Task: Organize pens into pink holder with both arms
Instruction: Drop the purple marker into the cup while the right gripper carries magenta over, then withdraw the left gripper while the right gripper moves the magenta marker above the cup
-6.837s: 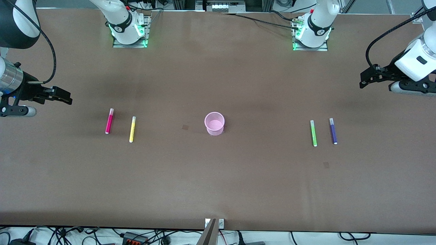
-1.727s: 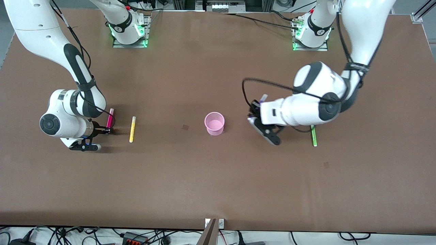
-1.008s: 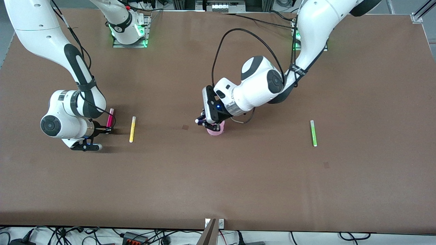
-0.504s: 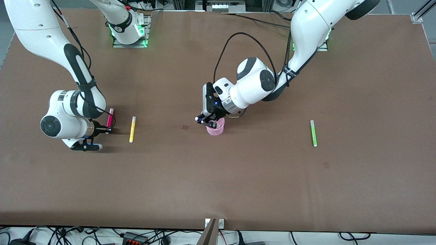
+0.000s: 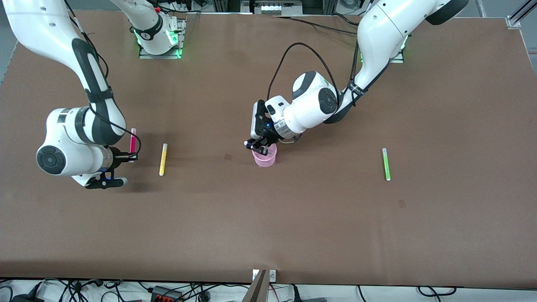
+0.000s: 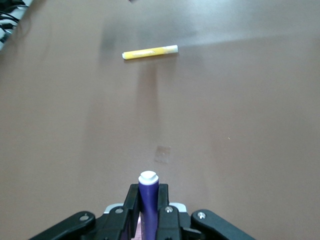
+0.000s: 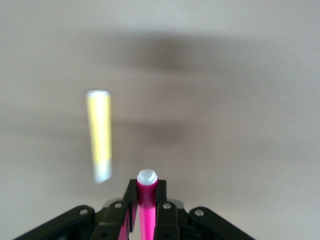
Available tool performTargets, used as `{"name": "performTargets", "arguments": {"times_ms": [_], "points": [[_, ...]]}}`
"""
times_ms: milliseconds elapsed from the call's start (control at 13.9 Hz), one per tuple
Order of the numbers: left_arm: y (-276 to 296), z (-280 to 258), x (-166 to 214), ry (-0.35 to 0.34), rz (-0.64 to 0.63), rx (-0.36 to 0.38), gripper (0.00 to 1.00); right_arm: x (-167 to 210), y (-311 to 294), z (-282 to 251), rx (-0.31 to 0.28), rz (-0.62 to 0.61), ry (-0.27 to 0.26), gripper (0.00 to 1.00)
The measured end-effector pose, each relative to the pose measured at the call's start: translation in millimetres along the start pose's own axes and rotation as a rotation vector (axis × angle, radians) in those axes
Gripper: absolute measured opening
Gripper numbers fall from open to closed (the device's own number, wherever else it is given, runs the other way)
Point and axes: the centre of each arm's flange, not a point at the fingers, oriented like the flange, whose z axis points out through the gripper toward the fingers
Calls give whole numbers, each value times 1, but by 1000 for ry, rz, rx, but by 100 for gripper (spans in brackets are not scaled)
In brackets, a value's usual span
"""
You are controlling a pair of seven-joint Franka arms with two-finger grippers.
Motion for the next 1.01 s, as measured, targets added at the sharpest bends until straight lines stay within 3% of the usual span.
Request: {"name": "performTargets", "arguments": {"times_ms": [288,504,864,1008], "points": [[5,11,-11,-9,14,-21,22,-1,-96,-69,54,-154,77,18],[2,10,-19,-13,13,-19,52,0,-154,-81,89,-288,150,18],[-8,-6,-17,-10,14,-35,99,10,-214,-75,81,-740,298,18],[-20,-40,-4,-19,34,-72,100,10,-245,-75,80,-875,370,18]]}}
